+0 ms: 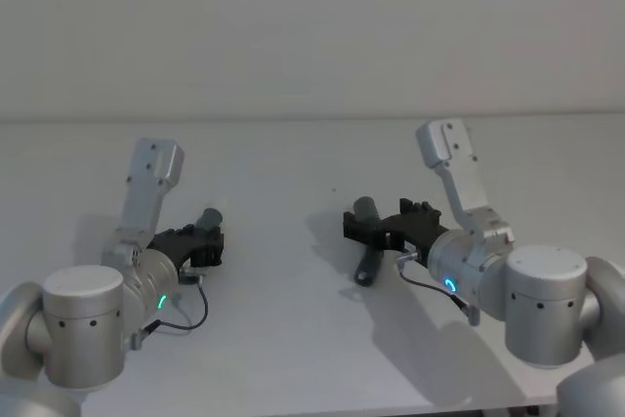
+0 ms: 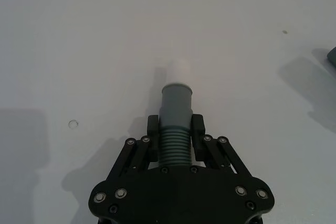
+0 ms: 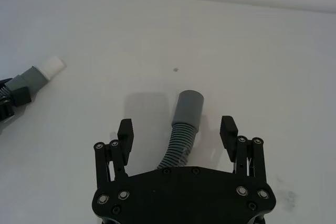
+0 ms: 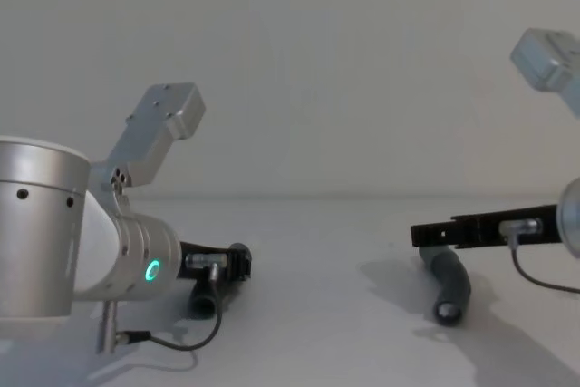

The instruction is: Use both hands to pick up one end of the pipe from the table, align the ends, and insert them.

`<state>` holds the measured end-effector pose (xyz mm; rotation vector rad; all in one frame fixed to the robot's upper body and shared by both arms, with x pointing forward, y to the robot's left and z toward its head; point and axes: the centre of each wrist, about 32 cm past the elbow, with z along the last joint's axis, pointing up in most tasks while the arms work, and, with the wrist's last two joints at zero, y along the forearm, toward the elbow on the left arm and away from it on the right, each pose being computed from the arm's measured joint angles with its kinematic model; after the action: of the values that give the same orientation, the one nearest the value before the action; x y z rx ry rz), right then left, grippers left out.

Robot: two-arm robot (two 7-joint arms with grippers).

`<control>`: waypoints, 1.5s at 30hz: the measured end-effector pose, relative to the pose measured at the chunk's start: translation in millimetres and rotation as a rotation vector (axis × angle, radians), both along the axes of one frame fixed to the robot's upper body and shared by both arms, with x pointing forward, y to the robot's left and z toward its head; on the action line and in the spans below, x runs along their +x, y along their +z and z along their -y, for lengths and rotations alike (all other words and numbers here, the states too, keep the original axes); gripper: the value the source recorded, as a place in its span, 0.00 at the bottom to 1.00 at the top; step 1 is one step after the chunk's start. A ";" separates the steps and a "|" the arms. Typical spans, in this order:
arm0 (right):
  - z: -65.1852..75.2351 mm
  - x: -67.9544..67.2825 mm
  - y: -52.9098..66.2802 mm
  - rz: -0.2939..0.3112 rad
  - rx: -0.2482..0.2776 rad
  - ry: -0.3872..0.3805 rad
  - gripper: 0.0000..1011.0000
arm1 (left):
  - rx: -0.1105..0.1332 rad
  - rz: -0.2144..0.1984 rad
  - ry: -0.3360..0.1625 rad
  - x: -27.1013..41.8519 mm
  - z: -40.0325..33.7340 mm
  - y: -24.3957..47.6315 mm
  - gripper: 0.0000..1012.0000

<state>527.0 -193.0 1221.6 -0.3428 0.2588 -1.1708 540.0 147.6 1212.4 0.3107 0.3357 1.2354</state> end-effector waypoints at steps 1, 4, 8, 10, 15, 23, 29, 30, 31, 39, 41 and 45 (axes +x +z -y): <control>-1.3 1.5 -0.7 -0.003 0.000 0.000 1.00 | 0.000 0.000 0.000 0.0 0.0 0.0 0.33; -3.4 3.9 -2.0 -0.008 0.000 -0.001 1.00 | 0.000 0.000 0.000 0.0 0.0 0.0 0.33; -5.7 7.7 -4.3 -0.016 -0.004 -0.007 1.00 | 0.000 0.000 0.000 0.0 0.0 0.0 0.33; -7.0 10.3 -5.5 -0.019 -0.010 -0.013 1.00 | 0.000 0.000 0.000 0.0 0.0 0.0 0.33; -8.0 14.3 -7.1 -0.024 -0.022 -0.021 1.00 | 0.000 0.000 0.000 0.0 0.0 0.0 0.33; -8.6 18.8 -9.1 -0.029 -0.048 -0.025 1.00 | 0.000 0.000 0.000 0.0 0.0 0.0 0.33; -9.0 20.3 -10.9 -0.040 -0.064 -0.023 1.00 | 0.000 0.000 0.000 0.0 0.0 0.0 0.33; -9.0 20.6 -11.6 -0.043 -0.068 -0.022 1.00 | 0.000 0.000 0.000 0.0 0.0 0.0 0.33; -9.0 20.9 -11.9 -0.045 -0.071 -0.021 1.00 | 0.000 0.000 0.000 0.0 0.0 0.0 0.33; -8.6 22.3 -13.4 -0.056 -0.084 -0.022 1.00 | 0.000 0.000 0.000 0.0 0.0 0.0 0.33; -8.5 22.5 -13.7 -0.058 -0.085 -0.023 1.00 | 0.000 0.000 0.000 0.0 0.0 0.0 0.33; -8.3 23.1 -14.4 -0.064 -0.088 -0.024 1.00 | 0.000 0.000 0.000 0.0 0.0 0.0 0.33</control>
<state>550.1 -184.7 1207.2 -0.4560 0.2686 -1.1979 540.0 147.6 1212.4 0.3108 0.3357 1.2354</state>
